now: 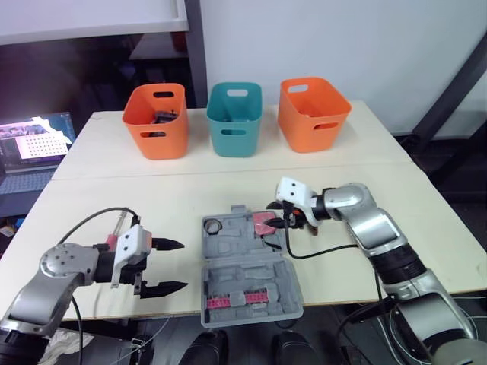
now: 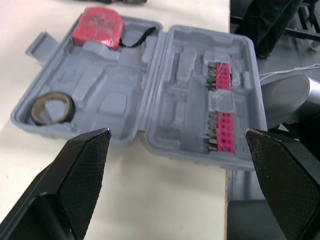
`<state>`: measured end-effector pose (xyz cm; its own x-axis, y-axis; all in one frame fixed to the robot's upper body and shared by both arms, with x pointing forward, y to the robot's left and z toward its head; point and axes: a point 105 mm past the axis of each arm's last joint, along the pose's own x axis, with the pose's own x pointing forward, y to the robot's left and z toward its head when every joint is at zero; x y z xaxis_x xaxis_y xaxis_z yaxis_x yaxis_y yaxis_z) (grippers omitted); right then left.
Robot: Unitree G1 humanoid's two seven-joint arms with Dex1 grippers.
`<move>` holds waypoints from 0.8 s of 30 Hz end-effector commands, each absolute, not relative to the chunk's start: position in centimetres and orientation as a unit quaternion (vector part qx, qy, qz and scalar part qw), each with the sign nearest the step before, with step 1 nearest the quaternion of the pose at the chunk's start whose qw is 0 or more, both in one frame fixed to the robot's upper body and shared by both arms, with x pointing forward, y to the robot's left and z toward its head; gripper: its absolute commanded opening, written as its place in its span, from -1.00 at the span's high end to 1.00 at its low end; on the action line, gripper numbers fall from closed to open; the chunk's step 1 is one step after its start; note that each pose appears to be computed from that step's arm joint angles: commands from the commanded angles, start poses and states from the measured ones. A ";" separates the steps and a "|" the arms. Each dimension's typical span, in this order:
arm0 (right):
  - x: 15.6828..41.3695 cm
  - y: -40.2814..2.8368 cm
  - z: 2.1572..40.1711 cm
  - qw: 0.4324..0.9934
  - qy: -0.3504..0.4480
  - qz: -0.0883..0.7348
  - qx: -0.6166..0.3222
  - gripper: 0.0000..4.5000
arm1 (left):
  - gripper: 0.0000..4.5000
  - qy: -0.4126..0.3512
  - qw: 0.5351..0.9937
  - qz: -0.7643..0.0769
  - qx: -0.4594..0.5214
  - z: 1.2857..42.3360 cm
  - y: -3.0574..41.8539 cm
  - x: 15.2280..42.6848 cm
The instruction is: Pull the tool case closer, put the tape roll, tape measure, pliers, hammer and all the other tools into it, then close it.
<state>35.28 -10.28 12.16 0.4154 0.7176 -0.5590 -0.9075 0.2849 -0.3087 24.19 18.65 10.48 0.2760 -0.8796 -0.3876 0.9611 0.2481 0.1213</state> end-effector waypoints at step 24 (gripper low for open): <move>36.4 -11.9 4.8 0.808 0.190 0.489 -0.267 0.40 | -1.00 0.114 0.780 -0.588 0.180 10.8 19.0 24.8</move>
